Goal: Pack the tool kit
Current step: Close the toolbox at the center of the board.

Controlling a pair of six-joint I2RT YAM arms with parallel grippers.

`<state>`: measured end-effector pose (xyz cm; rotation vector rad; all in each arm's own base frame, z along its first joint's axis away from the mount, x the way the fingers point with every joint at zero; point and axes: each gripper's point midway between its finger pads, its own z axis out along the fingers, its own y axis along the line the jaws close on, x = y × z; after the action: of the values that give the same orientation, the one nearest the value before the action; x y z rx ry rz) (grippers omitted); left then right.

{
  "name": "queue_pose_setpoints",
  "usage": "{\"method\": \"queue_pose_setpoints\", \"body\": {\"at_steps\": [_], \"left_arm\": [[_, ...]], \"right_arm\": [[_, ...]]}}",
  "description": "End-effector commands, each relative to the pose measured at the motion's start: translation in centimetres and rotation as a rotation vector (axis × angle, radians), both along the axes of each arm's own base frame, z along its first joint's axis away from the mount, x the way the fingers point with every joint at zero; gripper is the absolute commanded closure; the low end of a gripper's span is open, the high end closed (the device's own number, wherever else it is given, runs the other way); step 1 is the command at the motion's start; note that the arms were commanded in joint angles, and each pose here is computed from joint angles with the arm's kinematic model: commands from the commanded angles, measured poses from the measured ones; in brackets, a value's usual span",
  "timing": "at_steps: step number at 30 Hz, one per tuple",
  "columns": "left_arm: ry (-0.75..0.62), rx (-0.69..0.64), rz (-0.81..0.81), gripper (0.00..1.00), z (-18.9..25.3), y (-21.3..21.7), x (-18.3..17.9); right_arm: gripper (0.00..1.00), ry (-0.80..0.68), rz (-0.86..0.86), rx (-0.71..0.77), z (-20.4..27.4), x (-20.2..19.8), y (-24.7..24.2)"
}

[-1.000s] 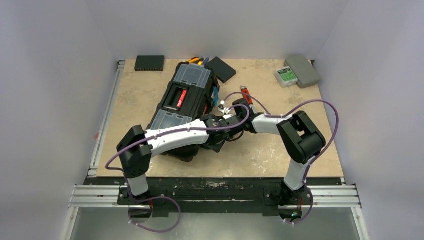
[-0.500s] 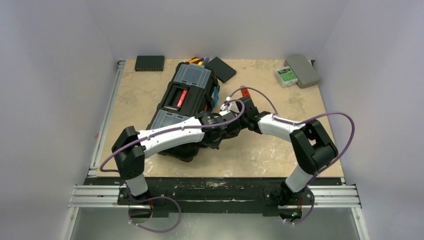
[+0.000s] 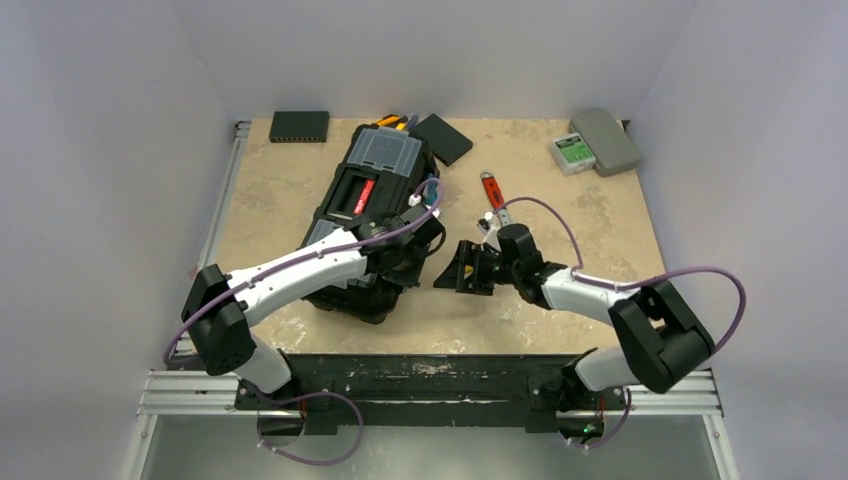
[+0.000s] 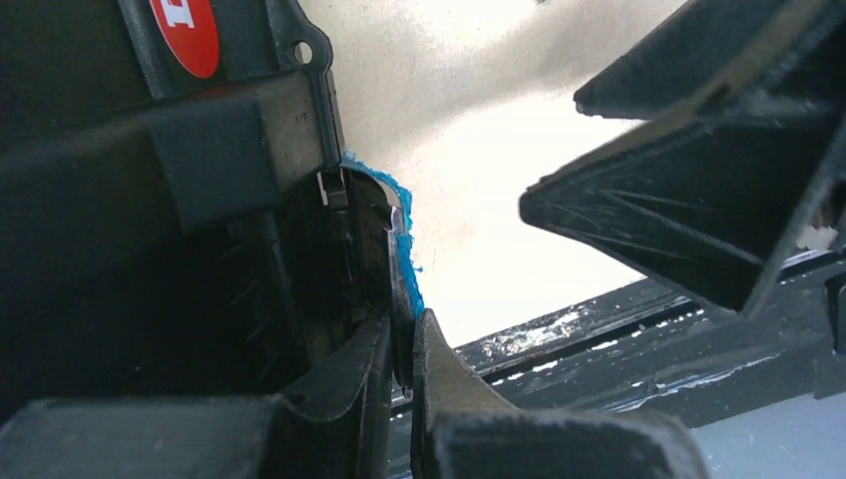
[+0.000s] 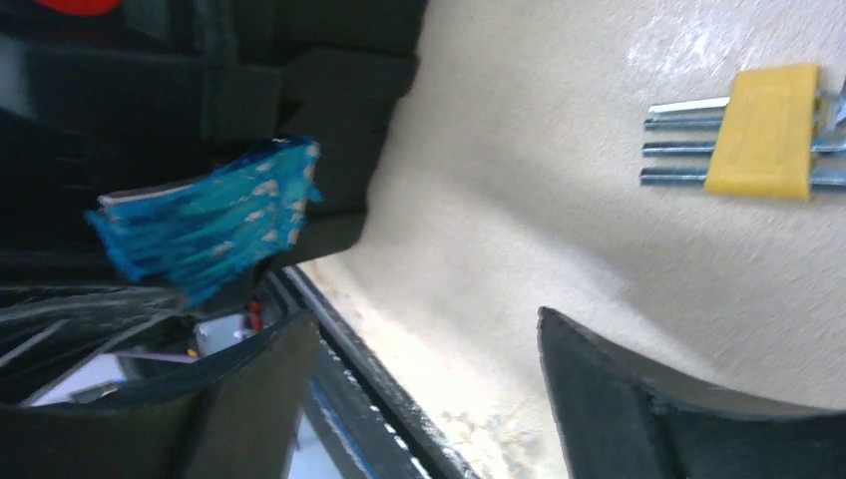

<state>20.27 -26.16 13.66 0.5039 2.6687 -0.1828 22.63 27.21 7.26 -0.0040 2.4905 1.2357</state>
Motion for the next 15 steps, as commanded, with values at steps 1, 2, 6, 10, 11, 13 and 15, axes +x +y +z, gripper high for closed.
{"method": "queue_pose_setpoints", "body": {"at_steps": [1,2,6,10,11,13,15], "left_arm": [[-0.037,-0.169,-0.068,1.0,3.2,-1.9,-0.1],[-0.035,-0.183,-0.069,1.0,3.4,-2.0,-0.2],[-0.024,-0.241,-0.07,1.0,3.9,-2.3,-0.2],[-0.023,-0.266,-0.069,1.0,4.6,-2.3,-0.1],[-0.024,-0.265,-0.065,1.0,4.6,-2.2,0.0],[-0.032,-0.267,-0.062,1.0,4.9,-2.0,0.1],[-0.037,-0.264,-0.055,1.0,5.1,-1.7,0.2]], "right_arm": [[0.05,-0.246,-0.049,0.162,5.1,1.4,0.9],[0.02,-0.283,-0.045,0.187,5.9,1.1,1.0],[0.01,-0.369,-0.019,0.26,7.1,-0.1,1.3],[0.01,-0.368,-0.021,0.323,7.1,-0.6,1.5],[0.01,-0.365,-0.023,0.334,7.0,-0.7,1.5],[0.01,-0.37,-0.027,0.352,6.9,-0.9,1.6],[0.01,-0.373,-0.029,0.355,6.8,-1.1,1.7]]}}
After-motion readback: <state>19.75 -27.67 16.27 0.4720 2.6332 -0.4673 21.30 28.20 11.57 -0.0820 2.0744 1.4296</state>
